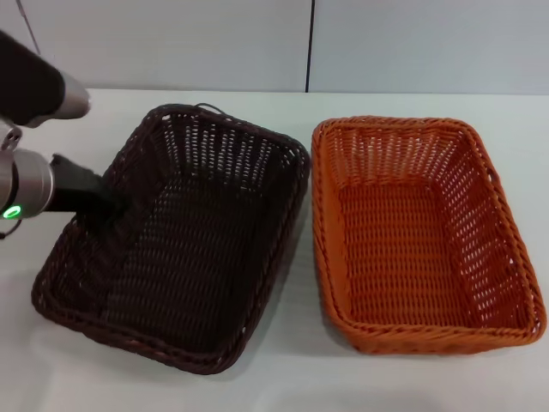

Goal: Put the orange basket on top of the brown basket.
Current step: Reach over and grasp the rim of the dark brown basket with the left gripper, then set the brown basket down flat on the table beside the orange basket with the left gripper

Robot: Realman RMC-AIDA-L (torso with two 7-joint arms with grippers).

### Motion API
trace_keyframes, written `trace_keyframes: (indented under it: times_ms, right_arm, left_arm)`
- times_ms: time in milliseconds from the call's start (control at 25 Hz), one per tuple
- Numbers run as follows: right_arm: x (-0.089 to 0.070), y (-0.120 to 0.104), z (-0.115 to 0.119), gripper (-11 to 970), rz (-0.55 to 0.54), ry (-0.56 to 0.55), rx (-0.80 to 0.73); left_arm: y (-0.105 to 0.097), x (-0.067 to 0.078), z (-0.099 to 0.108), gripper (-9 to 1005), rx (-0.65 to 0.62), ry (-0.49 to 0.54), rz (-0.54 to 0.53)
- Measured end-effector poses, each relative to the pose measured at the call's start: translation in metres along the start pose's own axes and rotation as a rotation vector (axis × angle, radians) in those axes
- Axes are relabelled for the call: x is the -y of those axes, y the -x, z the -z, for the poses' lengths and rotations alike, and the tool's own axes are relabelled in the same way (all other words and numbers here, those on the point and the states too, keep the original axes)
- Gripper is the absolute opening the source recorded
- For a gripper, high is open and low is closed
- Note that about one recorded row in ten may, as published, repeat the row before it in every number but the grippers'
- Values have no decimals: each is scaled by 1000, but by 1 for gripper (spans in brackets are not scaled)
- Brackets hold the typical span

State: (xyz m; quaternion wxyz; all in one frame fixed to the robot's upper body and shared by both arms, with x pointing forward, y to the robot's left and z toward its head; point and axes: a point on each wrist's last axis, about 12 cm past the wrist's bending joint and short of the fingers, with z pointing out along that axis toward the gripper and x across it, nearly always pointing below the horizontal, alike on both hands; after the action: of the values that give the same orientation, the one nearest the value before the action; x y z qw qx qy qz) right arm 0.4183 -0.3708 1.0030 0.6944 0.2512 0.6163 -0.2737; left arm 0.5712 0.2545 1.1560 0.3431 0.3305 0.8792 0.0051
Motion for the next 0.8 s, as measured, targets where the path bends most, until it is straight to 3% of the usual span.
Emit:
trace_keyframes:
  times_ms: [520, 800]
  right_arm:
    - [0, 0, 3, 724, -9, -4, 0]
    - [-1, 0, 3, 725, -13, -5, 0]
  left_arm:
    - [49, -13, -9, 253, 20, -63, -337]
    - [59, -19, -16, 254, 46, -105, -446]
